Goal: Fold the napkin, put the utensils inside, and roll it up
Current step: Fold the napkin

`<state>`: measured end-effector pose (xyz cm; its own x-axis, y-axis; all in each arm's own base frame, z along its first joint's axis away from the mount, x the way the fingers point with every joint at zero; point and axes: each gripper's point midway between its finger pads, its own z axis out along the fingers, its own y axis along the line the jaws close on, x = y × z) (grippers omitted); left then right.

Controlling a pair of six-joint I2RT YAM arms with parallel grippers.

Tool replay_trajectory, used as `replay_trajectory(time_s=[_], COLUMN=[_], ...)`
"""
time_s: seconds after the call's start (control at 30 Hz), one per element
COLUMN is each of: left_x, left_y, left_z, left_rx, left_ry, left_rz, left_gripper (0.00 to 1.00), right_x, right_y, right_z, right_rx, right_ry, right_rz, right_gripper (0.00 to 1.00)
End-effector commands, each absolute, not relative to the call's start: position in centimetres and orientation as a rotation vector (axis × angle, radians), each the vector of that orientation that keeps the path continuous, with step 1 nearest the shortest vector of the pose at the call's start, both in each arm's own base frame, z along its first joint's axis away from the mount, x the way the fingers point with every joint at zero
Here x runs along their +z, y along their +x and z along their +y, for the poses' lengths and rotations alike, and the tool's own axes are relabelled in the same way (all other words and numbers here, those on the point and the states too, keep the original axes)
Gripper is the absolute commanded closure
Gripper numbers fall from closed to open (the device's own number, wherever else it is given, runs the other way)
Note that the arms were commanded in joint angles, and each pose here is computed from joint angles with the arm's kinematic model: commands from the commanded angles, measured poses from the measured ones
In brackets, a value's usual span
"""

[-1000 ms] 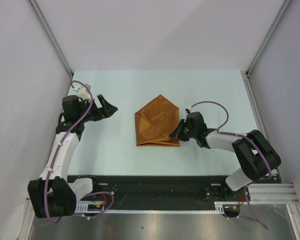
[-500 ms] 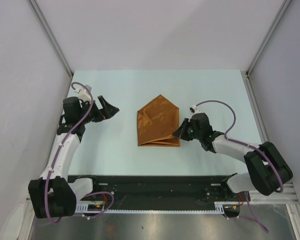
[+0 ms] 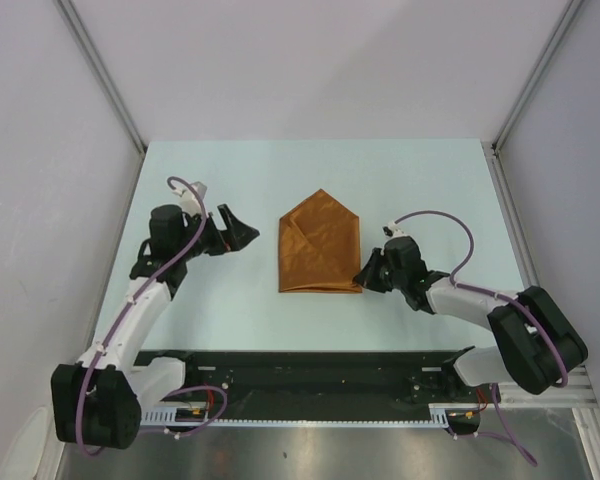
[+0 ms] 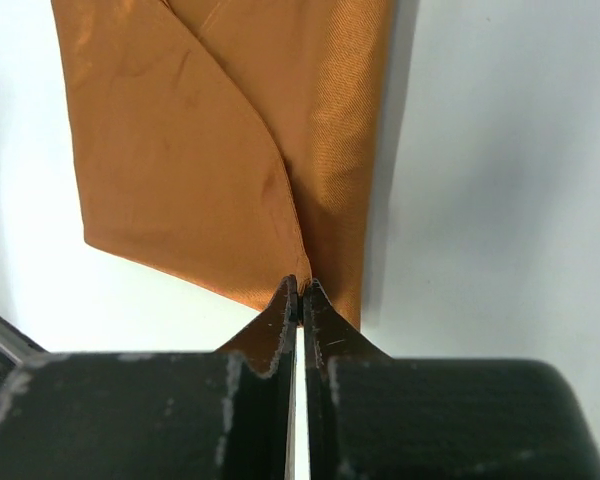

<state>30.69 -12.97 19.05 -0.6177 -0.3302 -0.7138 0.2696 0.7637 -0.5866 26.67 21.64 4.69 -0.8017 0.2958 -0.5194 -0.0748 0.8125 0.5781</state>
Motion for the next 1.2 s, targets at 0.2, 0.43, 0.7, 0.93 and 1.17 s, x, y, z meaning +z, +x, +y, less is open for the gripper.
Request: replay_trajectory(time_s=[0.2, 0.43, 0.7, 0.93, 1.17], left_x=[13.6, 12.1, 9.7, 8.5, 6.3], left_y=[29.5, 29.4, 28.7, 28.4, 27.5], left_z=[-16.0, -16.4, -17.0, -17.1, -17.1], left_rx=[-0.939, -0.938, -0.958, -0.948, -0.964], left_ry=[-0.138, -0.143, -0.161, -0.166, -0.198], left_rz=[2.114, 2.144, 2.192, 2.213, 2.253], left_gripper=[0.0, 0.0, 0.0, 0.01, 0.04], right_x=[4.7, 6.1, 6.1, 5.1, 4.2], right_y=[26.1, 25.3, 26.1, 27.1, 26.4], right_z=[20.2, 19.9, 20.0, 20.8, 20.8], right_rx=[0.712, 0.736, 0.841, 0.941, 0.962], right_ry=[0.168, 0.163, 0.188, 0.214, 0.246], right_rz=[2.368, 2.343, 2.329, 2.321, 2.342], right_gripper=[0.89, 0.43, 0.36, 0.41, 0.64])
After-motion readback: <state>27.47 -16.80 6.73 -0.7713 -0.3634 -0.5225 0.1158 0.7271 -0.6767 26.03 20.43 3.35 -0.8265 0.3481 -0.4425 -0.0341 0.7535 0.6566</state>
